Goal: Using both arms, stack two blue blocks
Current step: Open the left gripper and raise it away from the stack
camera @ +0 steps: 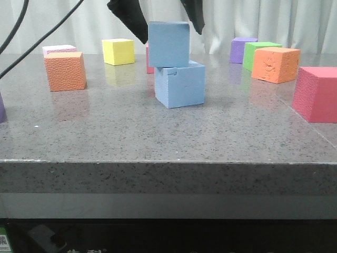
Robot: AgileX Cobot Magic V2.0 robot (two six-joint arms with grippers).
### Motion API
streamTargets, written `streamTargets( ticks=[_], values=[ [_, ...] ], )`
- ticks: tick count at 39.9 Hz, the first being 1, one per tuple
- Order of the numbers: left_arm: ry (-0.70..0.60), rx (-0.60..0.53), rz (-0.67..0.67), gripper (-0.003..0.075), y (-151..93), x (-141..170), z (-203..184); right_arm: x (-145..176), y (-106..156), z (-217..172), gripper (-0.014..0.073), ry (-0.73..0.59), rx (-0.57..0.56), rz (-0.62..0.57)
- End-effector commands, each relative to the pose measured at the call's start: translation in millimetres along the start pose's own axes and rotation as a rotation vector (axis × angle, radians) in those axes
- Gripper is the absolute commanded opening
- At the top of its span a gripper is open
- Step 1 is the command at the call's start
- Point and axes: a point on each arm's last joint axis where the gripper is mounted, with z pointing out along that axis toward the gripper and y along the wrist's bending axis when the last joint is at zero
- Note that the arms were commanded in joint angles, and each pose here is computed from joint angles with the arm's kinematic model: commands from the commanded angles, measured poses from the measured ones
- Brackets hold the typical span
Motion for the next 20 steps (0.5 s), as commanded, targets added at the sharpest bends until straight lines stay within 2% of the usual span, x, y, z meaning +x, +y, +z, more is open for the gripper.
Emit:
streamTargets(
  ticks=[1,10,20],
  values=[
    [-0.080,0.033,0.020,0.0613,-12,-2,-35,-15,0,-2,-0.0062,-0.097,0.009,-0.013],
    [-0.078,0.019,0.028,0.0613,-12,-2,-40,-15,0,-2,-0.0062,-0.097,0.009,-0.013],
    [-0.163,0.016,0.047,0.0613,-16,-11,-62,-15,0,-2,-0.0062,-0.097,0.009,-0.013]
  ],
)
